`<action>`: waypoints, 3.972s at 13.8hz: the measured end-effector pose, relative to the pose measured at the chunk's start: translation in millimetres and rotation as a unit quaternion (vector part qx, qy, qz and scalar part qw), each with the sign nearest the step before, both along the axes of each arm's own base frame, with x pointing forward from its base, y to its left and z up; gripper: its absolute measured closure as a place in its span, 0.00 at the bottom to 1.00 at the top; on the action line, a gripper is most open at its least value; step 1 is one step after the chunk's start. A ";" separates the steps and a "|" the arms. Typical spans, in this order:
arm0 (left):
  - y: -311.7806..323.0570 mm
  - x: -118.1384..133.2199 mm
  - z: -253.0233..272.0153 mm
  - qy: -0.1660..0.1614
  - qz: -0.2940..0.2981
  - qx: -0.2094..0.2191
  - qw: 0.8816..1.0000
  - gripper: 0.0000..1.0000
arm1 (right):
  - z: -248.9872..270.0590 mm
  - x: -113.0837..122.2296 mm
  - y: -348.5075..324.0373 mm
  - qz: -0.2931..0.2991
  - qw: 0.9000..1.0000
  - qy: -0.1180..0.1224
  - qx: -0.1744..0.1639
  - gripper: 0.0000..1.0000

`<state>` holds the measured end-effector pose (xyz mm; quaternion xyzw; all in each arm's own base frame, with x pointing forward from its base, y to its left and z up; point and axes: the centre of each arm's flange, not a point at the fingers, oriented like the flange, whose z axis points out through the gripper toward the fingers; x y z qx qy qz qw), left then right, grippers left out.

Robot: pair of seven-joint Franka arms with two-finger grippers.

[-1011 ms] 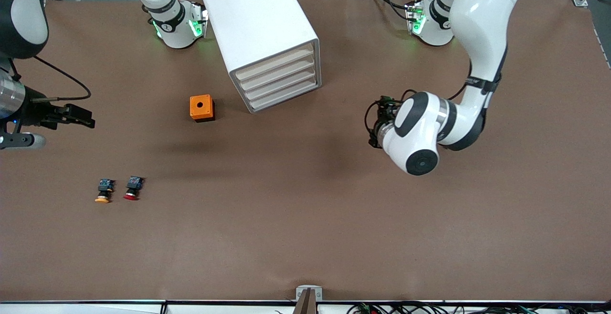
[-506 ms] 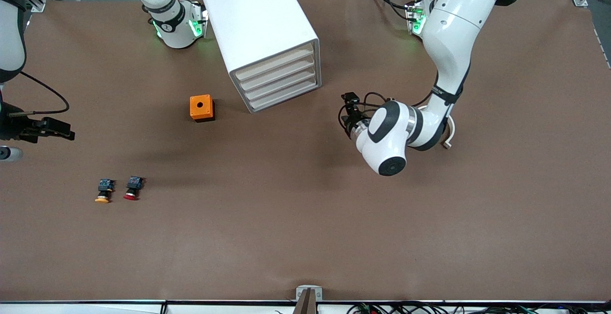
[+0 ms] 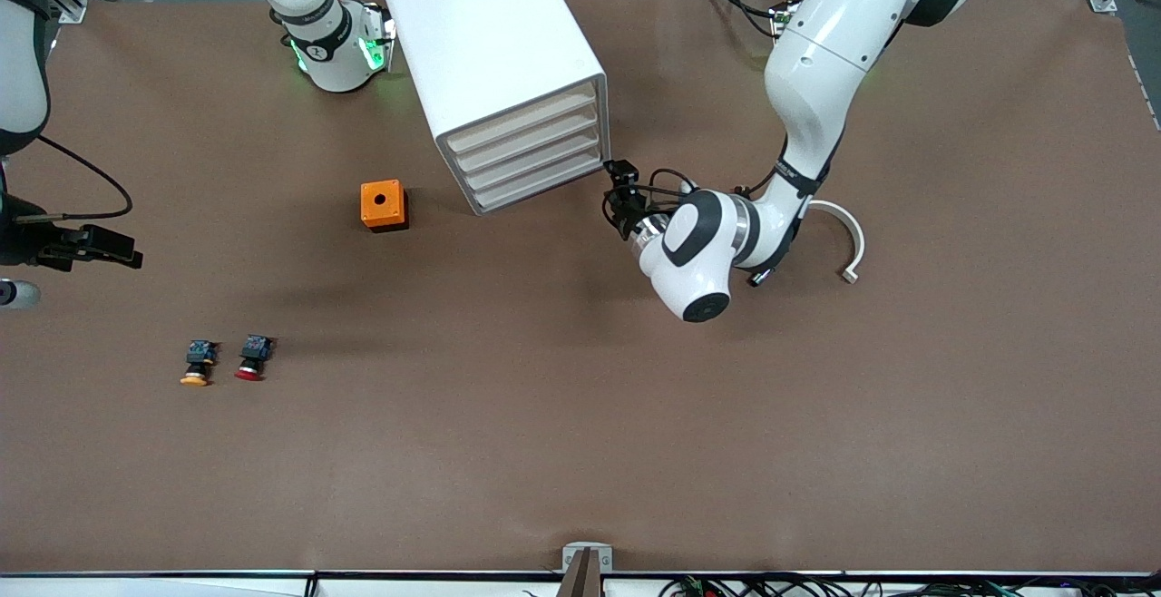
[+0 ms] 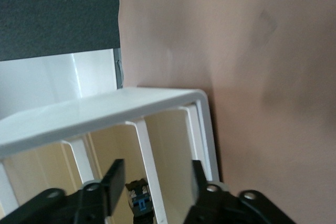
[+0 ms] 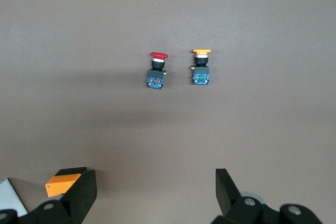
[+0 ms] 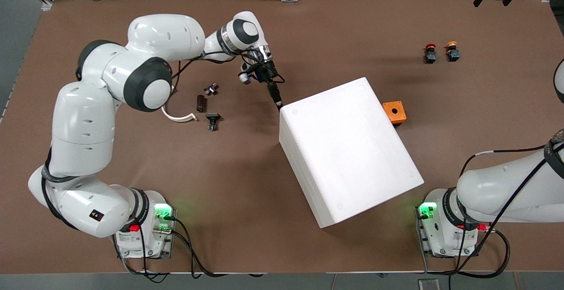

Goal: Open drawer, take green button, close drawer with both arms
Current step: 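Grasp the lowest drawer's front edge with the left gripper, then pull the drawer open with the left gripper while the right gripper approaches, then lower the right gripper into the drawer and grasp the green button, then lift the green button with the right gripper while the left gripper releases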

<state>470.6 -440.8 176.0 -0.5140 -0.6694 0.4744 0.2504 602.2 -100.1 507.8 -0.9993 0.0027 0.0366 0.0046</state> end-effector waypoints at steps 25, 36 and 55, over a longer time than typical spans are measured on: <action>48.7 71.7 -8.6 -0.020 0.080 0.008 0.997 0.86 | -27.0 -43.3 358.0 -0.495 0.868 0.003 -0.047 0.00; 86.3 113.0 6.3 -0.112 0.050 -0.011 0.992 0.14 | -141.6 -96.4 523.5 -0.495 0.868 -0.011 -0.037 0.00; 203.2 212.4 197.4 -0.403 -0.035 -0.039 0.914 0.00 | -240.5 -146.6 594.5 -0.458 0.887 -0.016 -0.052 0.00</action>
